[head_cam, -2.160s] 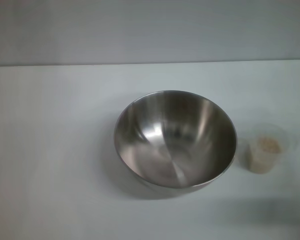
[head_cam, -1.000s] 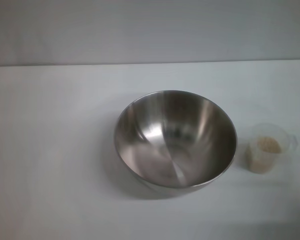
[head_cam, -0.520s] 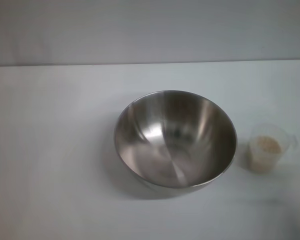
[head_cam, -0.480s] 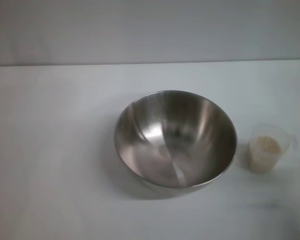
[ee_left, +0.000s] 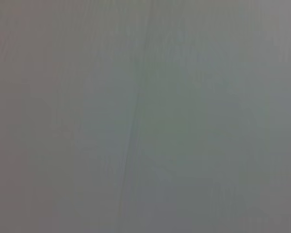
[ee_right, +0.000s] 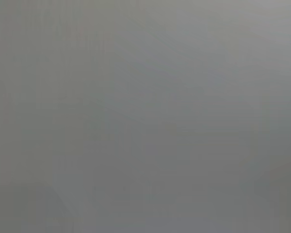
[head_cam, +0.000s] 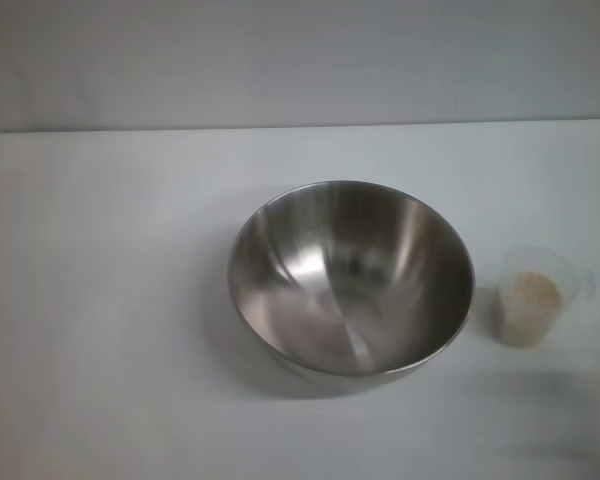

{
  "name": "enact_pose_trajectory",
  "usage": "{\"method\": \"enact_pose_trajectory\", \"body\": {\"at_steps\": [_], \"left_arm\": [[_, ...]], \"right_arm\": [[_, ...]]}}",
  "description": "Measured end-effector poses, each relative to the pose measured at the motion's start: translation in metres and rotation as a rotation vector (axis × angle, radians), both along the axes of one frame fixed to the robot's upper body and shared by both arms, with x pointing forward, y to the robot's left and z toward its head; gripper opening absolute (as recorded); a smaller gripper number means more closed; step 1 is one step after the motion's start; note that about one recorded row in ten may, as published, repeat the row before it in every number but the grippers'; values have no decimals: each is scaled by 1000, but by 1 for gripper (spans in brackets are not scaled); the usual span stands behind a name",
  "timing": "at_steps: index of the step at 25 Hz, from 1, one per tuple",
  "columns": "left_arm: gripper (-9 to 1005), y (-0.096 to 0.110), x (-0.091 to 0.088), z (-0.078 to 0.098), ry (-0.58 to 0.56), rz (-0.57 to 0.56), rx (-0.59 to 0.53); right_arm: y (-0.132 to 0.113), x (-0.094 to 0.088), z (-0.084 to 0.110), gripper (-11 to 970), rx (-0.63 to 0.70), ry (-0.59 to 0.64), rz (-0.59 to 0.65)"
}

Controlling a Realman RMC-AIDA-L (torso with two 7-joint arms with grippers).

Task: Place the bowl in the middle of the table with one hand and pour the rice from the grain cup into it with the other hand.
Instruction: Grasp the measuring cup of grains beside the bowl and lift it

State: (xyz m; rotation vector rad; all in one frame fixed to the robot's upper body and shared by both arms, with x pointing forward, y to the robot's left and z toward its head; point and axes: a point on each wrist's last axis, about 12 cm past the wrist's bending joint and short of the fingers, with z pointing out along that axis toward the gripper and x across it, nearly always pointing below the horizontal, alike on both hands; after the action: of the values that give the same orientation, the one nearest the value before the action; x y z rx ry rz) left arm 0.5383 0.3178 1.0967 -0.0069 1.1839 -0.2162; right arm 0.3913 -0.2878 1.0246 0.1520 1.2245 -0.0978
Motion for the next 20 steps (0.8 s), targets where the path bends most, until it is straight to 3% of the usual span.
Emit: {"method": "enact_pose_trajectory", "body": {"at_steps": [4, 20], "left_arm": [[762, 2, 1, 0, 7, 2, 4], [762, 5, 1, -2, 21, 8, 15]], "right_arm": [[0, -13, -8, 633, 9, 55, -8], [0, -25, -25, 636, 14, 197, 10]]}}
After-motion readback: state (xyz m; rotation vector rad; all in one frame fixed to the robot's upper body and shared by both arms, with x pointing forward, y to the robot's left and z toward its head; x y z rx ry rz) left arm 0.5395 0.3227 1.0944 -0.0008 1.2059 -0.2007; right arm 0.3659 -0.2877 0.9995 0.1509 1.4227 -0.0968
